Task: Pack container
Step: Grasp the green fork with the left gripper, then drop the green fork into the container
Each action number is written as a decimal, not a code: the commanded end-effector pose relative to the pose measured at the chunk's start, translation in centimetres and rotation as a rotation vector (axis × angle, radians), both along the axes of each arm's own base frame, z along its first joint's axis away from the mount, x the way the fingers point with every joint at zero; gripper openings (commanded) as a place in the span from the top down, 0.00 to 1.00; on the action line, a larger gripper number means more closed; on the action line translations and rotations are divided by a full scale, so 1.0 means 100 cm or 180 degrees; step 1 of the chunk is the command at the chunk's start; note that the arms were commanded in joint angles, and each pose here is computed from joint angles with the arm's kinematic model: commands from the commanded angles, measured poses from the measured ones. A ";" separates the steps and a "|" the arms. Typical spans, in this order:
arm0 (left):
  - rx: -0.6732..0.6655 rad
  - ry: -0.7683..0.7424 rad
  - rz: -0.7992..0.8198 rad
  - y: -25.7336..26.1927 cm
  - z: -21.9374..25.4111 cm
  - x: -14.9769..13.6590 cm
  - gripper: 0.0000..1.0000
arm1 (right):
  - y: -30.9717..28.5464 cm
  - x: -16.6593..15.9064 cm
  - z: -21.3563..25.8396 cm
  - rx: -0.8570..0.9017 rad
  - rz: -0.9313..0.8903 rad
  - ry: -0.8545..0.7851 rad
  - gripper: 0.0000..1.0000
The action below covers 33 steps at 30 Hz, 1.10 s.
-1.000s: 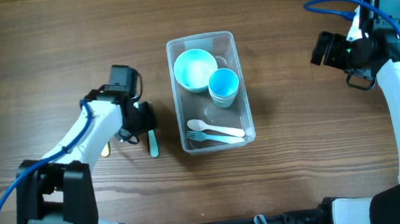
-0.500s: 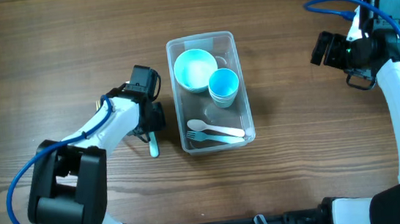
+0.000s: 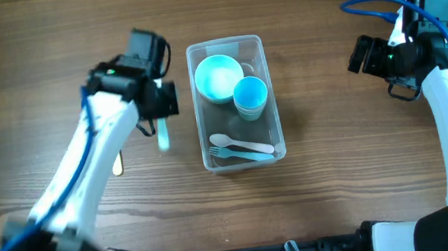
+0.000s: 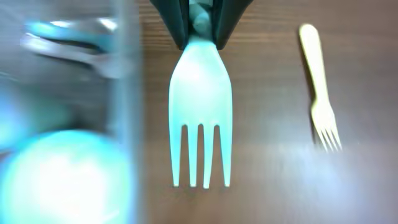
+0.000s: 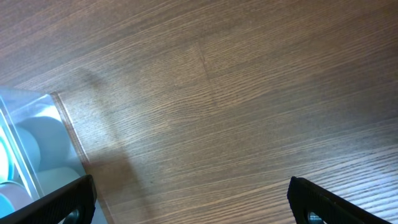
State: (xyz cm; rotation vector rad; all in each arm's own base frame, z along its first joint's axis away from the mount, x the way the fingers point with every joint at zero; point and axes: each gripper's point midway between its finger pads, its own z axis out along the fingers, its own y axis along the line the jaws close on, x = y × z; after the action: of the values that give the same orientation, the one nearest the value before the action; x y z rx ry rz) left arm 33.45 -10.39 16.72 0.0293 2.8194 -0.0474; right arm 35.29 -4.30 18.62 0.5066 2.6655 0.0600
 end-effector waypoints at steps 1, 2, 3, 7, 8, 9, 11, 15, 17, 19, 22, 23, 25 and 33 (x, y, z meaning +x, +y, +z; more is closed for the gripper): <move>0.0098 -0.0649 -0.1194 -0.052 0.062 -0.007 0.96 | -0.001 0.000 -0.001 0.0034 -0.0050 0.0000 0.00; 0.0175 -0.0747 -0.1592 -0.068 0.066 -0.012 0.96 | -0.001 0.000 -0.001 0.0034 -0.0049 0.0000 0.00; 0.0272 -0.0832 -0.2092 -0.092 0.066 -0.020 0.96 | -0.001 0.000 -0.001 0.0034 -0.0050 0.0000 0.00; 0.0604 -0.0660 -0.3533 -0.146 0.029 -0.050 0.96 | -0.001 0.000 -0.001 0.0034 -0.0050 0.0000 0.00; 0.0675 -0.0600 -0.3765 -0.153 0.019 -0.054 0.96 | -0.001 0.000 -0.001 0.0034 -0.0050 0.0000 0.00; 0.0734 -0.0519 -0.3987 -0.161 0.007 -0.058 0.96 | -0.001 0.000 -0.001 0.0034 -0.0050 0.0000 0.00; 0.0816 -0.0297 -0.4271 -0.173 -0.021 -0.065 0.96 | -0.001 0.000 -0.001 0.0034 -0.0050 0.0000 0.00; 0.0895 0.0127 -0.4441 -0.181 -0.068 -0.073 0.96 | -0.001 0.000 -0.001 0.0034 -0.0049 0.0000 0.00; 0.0923 0.0257 -0.4426 -0.178 -0.078 -0.074 0.96 | -0.001 0.000 -0.001 0.0034 -0.0050 0.0000 0.00; 0.0919 0.0221 -0.4294 -0.174 -0.073 -0.070 0.51 | -0.001 0.000 -0.001 0.0034 -0.0049 0.0000 0.00; 0.0837 0.0054 -0.4047 -0.167 -0.038 -0.067 0.00 | -0.001 0.000 -0.001 0.0034 -0.0050 0.0000 0.00; 0.0798 -0.0040 -0.3959 -0.165 -0.023 -0.066 0.00 | -0.001 0.000 -0.001 0.0034 -0.0050 0.0000 0.00; 0.0689 -0.0370 -0.3732 -0.156 0.021 -0.065 0.00 | -0.001 0.000 -0.001 0.0035 -0.0051 0.0000 0.00; 0.0160 -0.0472 -0.0596 0.032 0.097 -0.047 0.00 | -0.001 0.000 -0.001 0.0034 -0.0049 0.0000 0.00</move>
State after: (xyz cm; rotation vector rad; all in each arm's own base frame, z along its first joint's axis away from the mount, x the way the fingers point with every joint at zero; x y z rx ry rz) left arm 28.29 -13.73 27.29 0.8036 2.4765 -0.0025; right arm 35.28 -4.29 18.62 0.5066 2.6659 0.0599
